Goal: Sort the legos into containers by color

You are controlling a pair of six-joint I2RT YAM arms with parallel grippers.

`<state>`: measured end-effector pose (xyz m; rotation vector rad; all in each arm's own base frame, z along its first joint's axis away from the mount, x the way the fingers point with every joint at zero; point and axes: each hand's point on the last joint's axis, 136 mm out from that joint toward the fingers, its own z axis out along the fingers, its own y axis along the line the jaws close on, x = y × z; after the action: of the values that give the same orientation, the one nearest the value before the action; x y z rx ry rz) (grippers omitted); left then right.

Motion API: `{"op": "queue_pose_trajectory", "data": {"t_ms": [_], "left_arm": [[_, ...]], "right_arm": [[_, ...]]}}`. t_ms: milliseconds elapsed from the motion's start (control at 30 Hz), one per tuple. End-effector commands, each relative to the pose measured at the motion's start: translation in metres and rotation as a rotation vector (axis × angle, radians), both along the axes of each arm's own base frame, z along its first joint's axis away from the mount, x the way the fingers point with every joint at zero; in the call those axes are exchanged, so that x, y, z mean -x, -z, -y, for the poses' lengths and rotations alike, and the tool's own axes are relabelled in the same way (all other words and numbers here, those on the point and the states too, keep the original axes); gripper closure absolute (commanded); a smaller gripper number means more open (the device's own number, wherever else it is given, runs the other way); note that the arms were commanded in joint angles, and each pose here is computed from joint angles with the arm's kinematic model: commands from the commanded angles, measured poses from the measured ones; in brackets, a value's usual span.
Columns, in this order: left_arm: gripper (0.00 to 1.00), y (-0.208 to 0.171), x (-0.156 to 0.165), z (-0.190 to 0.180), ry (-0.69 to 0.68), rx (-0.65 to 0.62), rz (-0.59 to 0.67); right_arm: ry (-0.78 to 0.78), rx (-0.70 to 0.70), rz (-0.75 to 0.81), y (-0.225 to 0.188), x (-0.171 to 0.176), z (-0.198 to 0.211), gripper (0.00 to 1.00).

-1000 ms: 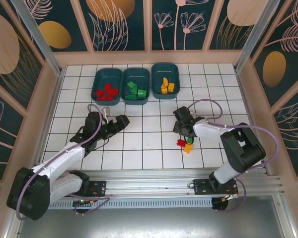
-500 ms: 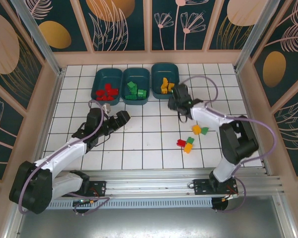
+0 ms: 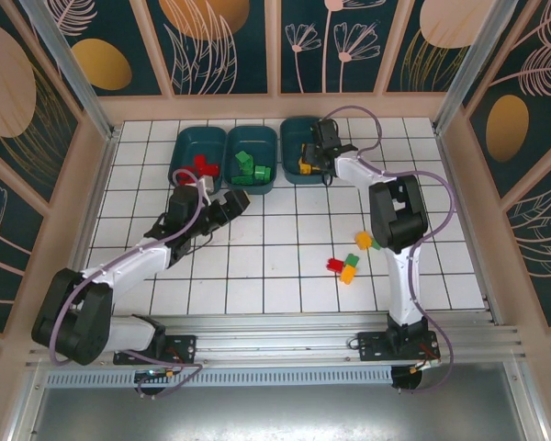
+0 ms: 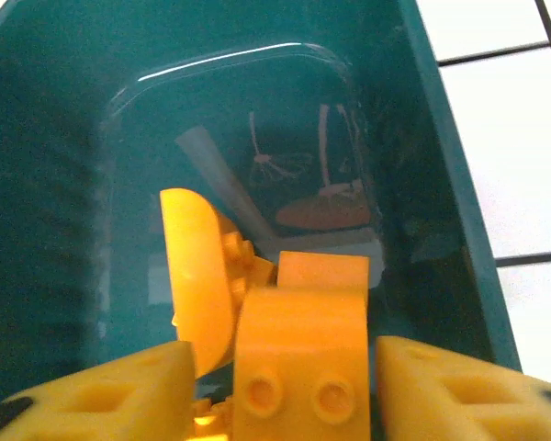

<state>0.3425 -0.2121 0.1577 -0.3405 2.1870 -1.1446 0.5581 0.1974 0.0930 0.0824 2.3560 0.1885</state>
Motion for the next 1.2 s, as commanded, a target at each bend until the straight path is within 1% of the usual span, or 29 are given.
{"op": "queue_pose_trajectory", "data": {"t_ms": [0,100,167,233,333,467,567,633,733,867,1000,1100,1167], "left_arm": [[0.04,-0.025,-0.007,0.015,0.064,0.026,0.084],[0.04,-0.029,-0.006,0.017,0.074,0.036,0.095],[0.04,-0.031,-0.004,0.016,0.079,0.038,0.099],[0.04,-0.031,0.0,0.018,0.092,0.038,0.099],[0.05,-0.026,0.011,0.026,0.131,0.028,0.083],[0.06,-0.024,0.035,0.056,0.23,0.03,0.086],[0.06,-0.021,0.055,0.082,0.301,0.04,0.084],[0.07,-0.018,0.066,0.097,0.341,0.046,0.087],[0.08,-0.013,0.076,0.111,0.379,0.043,0.082],[0.08,-0.01,0.083,0.12,0.398,0.041,0.077],[0.09,-0.006,0.084,0.117,0.383,0.032,0.069],[0.09,-0.004,0.084,0.113,0.368,0.022,0.069],[0.09,-0.003,0.085,0.112,0.366,0.019,0.067]], "right_arm": [[-0.019,0.013,0.069,-0.042,-0.005,-0.003,0.37],[-0.008,0.019,0.139,-0.081,0.005,-0.001,0.35],[0.011,0.002,0.169,-0.103,0.02,0.007,0.35],[0.069,0.009,0.166,-0.11,0.041,0.025,0.35],[0.184,-0.006,0.093,-0.091,0.091,0.063,0.36],[0.343,-0.038,-0.033,-0.043,0.168,0.122,0.36],[0.414,-0.112,-0.119,-0.011,0.211,0.151,0.36],[0.444,-0.173,-0.159,0.005,0.229,0.162,0.36],[0.466,-0.196,-0.195,0.023,0.243,0.174,0.37],[0.437,-0.213,-0.254,0.043,0.247,0.173,0.38],[0.446,-0.207,-0.306,0.059,0.255,0.173,0.39],[0.48,-0.202,-0.304,0.065,0.261,0.179,0.41],[0.49,-0.205,-0.298,0.066,0.26,0.18,0.46]]}}
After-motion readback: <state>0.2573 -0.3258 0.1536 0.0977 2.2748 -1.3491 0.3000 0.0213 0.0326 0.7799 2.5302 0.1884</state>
